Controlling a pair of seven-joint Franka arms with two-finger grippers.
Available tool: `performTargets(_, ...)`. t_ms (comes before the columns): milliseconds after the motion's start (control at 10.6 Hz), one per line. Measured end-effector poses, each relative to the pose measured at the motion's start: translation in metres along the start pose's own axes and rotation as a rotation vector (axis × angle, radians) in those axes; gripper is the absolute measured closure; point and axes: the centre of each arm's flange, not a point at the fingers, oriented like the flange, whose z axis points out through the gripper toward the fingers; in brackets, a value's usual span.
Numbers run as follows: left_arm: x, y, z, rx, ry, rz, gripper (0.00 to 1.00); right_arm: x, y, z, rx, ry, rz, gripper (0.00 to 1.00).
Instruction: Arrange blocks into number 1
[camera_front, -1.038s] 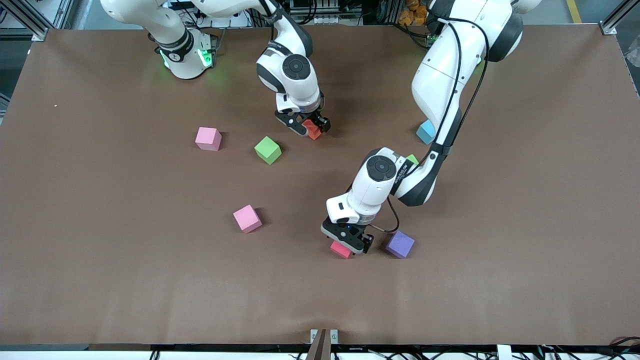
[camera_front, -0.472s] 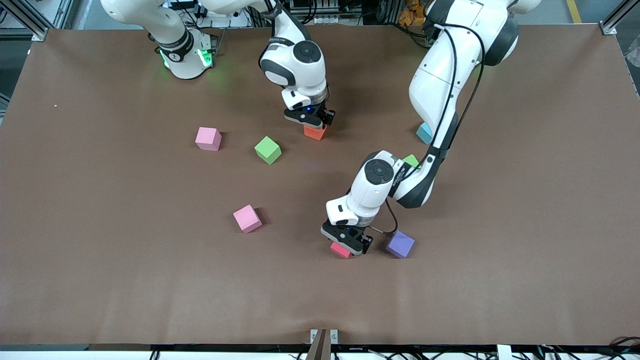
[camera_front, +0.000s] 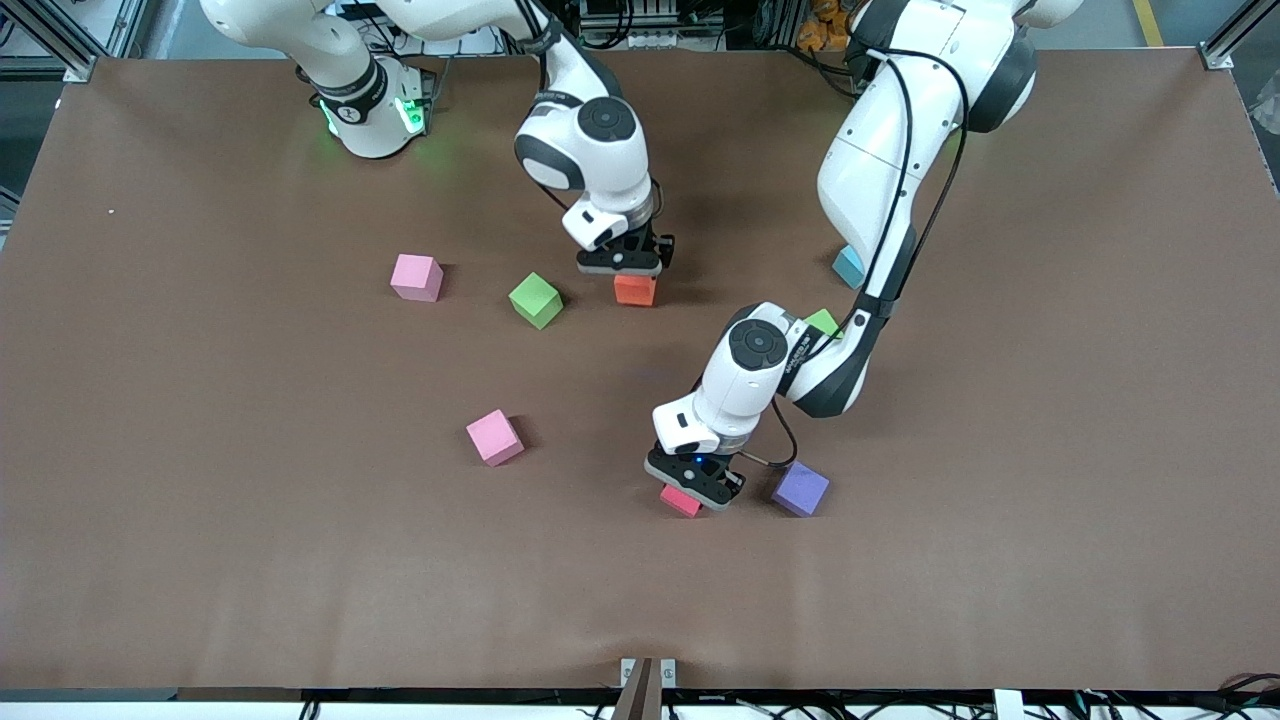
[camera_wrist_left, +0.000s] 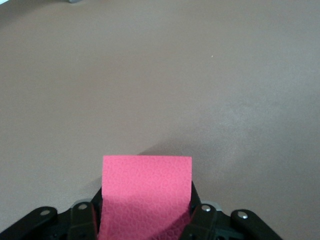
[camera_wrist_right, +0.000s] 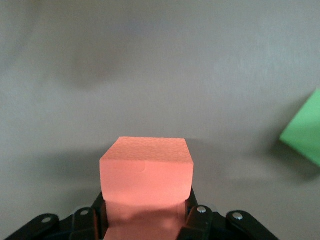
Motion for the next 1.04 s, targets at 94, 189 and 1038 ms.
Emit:
performTargets(94, 0.006, -0.002, -0.006, 0.001, 0.014, -0.035, 0.4, 0.011, 0.002, 0.003, 0.0, 0.0, -0.01, 0.41)
performTargets(189, 0.012, -0.003, -0.014, -0.004, 0.027, -0.079, 0.4, 0.015, 0.003, 0.011, -0.005, -0.006, -0.018, 0.41)
performTargets(1038, 0.041, -0.046, -0.068, -0.052, 0.054, -0.263, 0.41, 0.02, -0.016, 0.005, 0.011, 0.001, -0.037, 0.0)
